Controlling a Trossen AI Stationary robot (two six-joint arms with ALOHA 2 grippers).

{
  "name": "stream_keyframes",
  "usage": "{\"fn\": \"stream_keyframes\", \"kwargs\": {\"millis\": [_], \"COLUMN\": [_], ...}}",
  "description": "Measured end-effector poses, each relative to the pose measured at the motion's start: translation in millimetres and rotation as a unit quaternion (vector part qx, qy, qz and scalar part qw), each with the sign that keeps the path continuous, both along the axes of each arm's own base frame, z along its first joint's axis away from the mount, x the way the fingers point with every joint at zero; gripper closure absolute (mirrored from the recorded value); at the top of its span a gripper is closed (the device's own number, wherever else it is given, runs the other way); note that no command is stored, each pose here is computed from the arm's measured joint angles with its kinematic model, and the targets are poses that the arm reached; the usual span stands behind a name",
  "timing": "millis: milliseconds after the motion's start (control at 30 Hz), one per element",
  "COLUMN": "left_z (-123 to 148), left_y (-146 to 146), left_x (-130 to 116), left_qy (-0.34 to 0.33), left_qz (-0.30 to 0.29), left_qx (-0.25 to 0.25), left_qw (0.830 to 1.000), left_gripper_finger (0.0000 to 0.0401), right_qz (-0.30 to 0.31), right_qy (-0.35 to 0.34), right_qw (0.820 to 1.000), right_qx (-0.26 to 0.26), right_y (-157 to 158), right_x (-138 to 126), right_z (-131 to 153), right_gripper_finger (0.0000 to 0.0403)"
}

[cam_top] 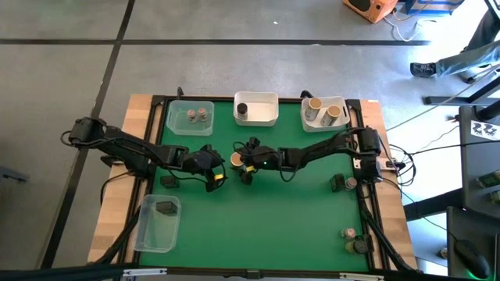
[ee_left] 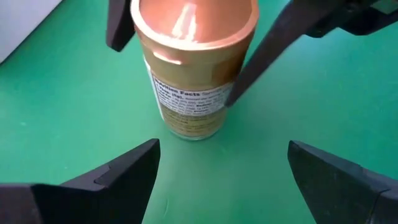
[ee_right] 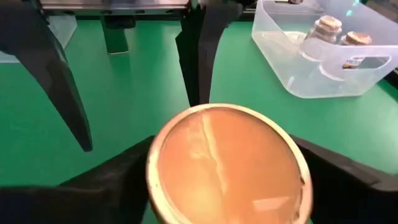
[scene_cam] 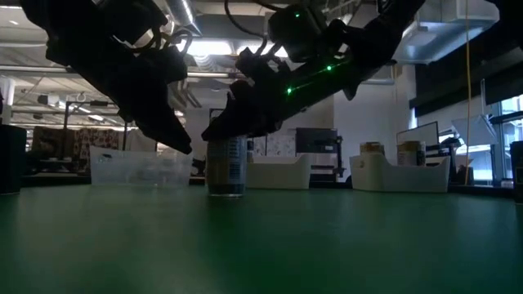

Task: Sort spices by type
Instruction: Put the big brown seasoning bottle into the right white bin

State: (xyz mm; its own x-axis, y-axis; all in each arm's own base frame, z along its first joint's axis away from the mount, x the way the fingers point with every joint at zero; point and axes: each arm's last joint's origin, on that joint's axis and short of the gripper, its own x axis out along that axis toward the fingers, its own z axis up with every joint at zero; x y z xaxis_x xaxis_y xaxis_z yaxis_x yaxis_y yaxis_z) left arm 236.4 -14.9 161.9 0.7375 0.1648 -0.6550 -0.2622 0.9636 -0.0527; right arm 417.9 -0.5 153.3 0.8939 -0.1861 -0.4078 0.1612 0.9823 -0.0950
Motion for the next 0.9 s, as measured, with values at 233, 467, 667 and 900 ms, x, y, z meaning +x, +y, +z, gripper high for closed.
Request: {"fn": "stream_keyframes", "kwargs": {"millis": [233,467,667,900], "left_z": [1,1,1,1], "left_y": [0,0,0,0], "left_x": [1,1,1,1], "left_qy": [-0.008,-0.010,-0.009,-0.009], "left_qz": [0.001,0.011,0.009,0.010], "left_qx": [-0.002,-0.013,-0.011,-0.012], "left_qw": [1.000,1.000,1.000,1.000], "left_gripper_finger": [0.0066,0.0066,0.0066,0.0066], "right_qz": [0.005,-0.037,-0.085,-0.158], "right_qy": [0.021,0.062,0.111,0.155], "right_qw": [0.999,0.993,0.981,0.958], "right_qx": [-0.050,-0.091,-0.134,-0.184], "right_y": [-1,-4,-8,-13], "right_x": [-5,-23,-40,-65], "right_z": [9,39,56,81], "right_gripper_finger": [0.0130,0.0130,0.0130,0.0130]}}
